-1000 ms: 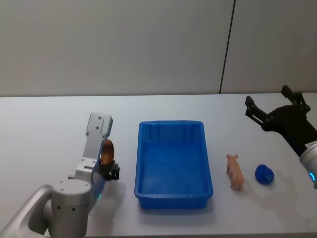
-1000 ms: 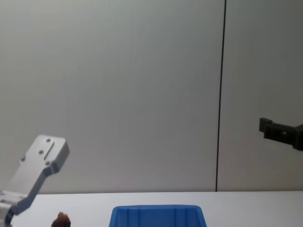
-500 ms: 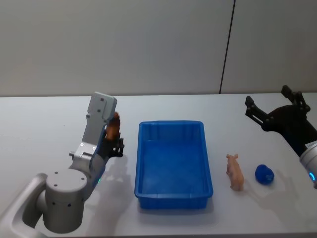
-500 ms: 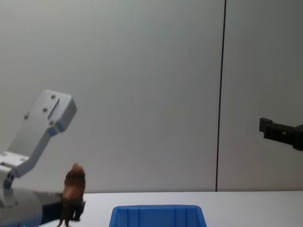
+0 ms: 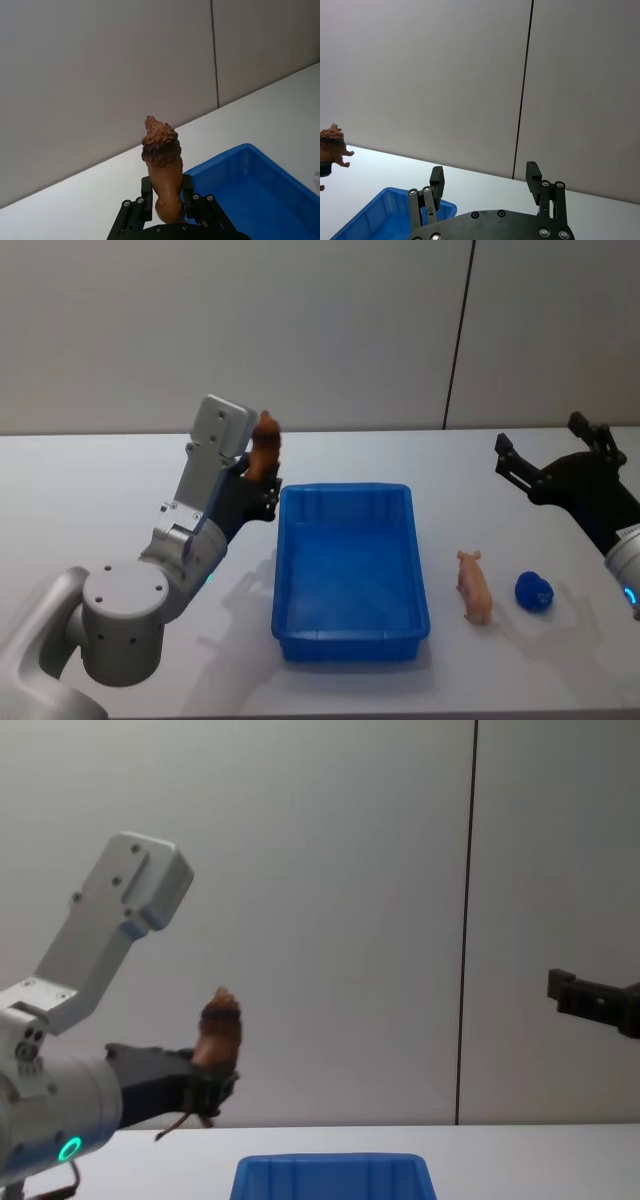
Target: Pick up the two dolls from the table and place them into the box.
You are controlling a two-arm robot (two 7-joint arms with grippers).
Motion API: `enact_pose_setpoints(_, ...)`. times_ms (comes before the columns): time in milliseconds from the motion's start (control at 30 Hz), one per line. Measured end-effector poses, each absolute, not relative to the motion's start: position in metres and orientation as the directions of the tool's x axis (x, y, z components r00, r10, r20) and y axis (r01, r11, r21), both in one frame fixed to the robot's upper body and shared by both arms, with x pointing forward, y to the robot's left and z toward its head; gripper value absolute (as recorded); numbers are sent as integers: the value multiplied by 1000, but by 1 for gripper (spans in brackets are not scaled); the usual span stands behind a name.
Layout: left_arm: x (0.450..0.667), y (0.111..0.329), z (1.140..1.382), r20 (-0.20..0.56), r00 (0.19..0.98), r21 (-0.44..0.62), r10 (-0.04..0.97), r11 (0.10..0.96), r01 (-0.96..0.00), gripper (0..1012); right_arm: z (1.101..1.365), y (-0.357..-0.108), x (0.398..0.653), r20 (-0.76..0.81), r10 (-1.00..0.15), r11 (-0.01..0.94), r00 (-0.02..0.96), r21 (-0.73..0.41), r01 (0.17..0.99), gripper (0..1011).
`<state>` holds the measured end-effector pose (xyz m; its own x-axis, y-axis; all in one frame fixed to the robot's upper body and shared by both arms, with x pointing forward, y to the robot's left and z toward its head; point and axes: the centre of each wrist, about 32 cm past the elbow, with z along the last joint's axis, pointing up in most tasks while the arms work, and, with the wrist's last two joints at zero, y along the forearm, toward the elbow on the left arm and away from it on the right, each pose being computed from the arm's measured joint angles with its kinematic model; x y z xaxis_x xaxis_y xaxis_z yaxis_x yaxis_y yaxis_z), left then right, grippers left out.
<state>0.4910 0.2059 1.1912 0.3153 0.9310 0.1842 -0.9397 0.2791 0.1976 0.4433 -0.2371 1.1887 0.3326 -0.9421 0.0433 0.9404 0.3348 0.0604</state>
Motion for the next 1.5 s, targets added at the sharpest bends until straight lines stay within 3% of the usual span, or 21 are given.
enact_pose_setpoints(433, 504, 209, 1194, 173, 477, 147, 862, 456, -877, 372, 1189, -237, 443, 43, -942, 335, 333, 60, 940, 1001)
enact_pose_setpoints(833, 520, 214, 1188, 131, 629, 168, 767, 608, -776, 775, 1189, -237, 443, 43, -942, 335, 333, 60, 940, 1001)
enact_pose_setpoints(1133, 519, 218, 1186, 131, 631, 181, 765, 607, -774, 991, 1189, -237, 443, 43, -942, 335, 333, 60, 940, 1001)
enact_pose_setpoints(1500, 508, 224, 1184, 172, 541, 188, 823, 512, -838, 1001, 1189, -237, 443, 43, -942, 335, 333, 60, 940, 1001)
